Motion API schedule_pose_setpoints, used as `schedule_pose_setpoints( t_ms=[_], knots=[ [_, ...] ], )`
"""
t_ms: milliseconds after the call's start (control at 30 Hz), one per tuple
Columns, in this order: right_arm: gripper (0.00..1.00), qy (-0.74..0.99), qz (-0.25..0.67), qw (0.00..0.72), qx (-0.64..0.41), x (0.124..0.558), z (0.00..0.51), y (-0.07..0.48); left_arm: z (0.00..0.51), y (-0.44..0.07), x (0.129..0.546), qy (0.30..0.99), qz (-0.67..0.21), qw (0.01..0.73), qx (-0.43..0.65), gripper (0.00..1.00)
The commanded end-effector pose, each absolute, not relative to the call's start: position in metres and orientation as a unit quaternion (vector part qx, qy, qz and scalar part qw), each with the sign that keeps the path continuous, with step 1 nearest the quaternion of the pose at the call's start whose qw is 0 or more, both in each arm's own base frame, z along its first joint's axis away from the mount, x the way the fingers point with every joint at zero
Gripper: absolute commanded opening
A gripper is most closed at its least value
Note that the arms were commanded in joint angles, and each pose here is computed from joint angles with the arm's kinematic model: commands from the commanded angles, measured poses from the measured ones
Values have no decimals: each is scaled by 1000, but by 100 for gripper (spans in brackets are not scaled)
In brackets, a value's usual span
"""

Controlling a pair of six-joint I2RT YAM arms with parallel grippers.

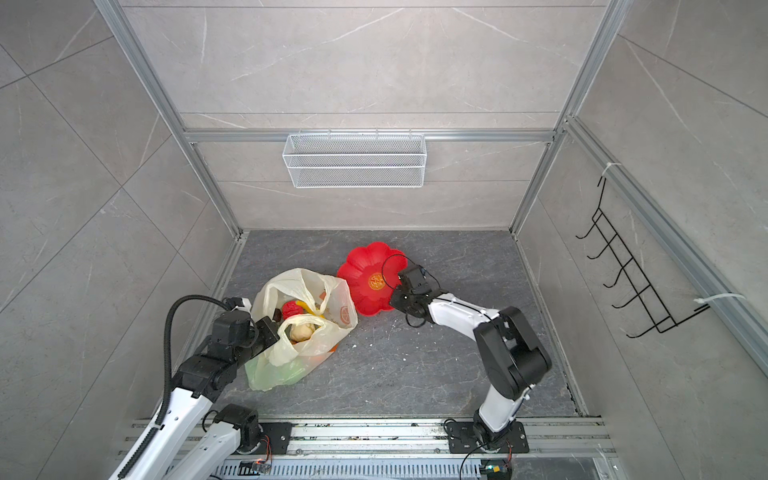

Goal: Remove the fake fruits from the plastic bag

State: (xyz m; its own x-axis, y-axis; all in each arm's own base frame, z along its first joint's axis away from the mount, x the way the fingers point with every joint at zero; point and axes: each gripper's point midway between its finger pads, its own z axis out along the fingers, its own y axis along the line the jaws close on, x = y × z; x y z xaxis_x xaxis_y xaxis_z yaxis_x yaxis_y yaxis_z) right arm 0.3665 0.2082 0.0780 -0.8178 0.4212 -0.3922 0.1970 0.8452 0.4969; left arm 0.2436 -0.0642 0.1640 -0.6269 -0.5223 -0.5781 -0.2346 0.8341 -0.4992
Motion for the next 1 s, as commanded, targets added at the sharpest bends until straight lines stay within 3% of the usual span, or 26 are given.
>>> schedule_pose_setpoints(
  t_ms=[0,333,767,833,967],
  knots=[
    [0,936,194,230,181,333,78,175,193,-87,262,864,-238,410,-171,0],
    [0,950,219,113,193,245,56,157,211,-141,294,870,-251,414,-95,0],
    [0,962,144,113,202,192,38,109,232,-160,304,866,-250,430,-57,0],
    [9,964,133,122,196,192,40,105,230,-158,299,866,-250,429,-57,0],
    [42,966,113,134,188,196,46,98,223,-153,287,869,-249,424,-57,0]
  ],
)
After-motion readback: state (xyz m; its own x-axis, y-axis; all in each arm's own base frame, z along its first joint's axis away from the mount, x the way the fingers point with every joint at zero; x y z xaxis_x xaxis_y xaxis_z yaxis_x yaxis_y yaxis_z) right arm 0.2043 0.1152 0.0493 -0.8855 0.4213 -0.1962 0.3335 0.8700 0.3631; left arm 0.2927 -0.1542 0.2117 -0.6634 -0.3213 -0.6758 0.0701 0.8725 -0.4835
